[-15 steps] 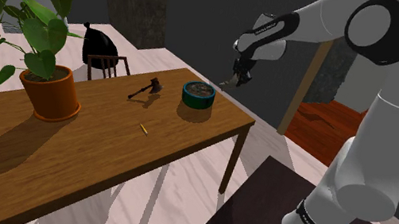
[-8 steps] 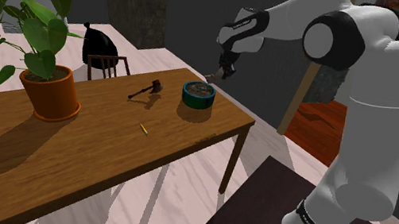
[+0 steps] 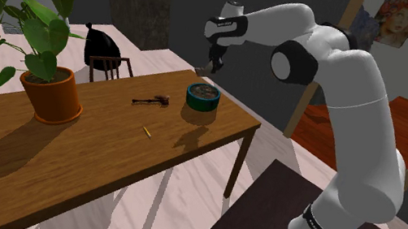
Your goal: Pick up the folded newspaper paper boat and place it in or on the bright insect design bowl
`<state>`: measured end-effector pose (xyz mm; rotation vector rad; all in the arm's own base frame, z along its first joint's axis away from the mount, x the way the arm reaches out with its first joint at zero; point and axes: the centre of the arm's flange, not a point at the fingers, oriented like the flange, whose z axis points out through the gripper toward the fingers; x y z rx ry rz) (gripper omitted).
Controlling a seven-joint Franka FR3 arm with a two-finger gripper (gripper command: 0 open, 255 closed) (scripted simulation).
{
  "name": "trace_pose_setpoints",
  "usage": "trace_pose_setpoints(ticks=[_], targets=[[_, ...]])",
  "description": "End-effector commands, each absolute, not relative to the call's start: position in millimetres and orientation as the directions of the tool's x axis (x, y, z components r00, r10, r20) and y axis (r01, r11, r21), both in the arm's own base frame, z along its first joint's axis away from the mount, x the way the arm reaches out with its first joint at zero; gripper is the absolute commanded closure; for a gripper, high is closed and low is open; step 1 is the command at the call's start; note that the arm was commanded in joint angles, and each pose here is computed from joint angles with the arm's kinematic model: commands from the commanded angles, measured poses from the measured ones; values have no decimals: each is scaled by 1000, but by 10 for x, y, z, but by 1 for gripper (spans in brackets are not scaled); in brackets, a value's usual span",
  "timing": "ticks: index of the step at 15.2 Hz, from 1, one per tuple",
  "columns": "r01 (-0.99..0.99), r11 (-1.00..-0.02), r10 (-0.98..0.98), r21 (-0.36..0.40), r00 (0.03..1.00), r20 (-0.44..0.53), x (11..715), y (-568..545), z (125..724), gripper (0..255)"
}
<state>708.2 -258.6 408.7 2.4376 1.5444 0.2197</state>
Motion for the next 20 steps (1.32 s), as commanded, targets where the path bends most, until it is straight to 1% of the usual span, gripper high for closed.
trace_pose_setpoints(ticks=[1, 14, 20], targets=[[867, -409, 904, 286, 428, -4, 7141, -2581, 3996, 255], [867, -409, 904, 286, 428, -4, 7141, -2581, 3323, 255], [867, -409, 904, 286, 428, -4, 7141, -2581, 3323, 255]])
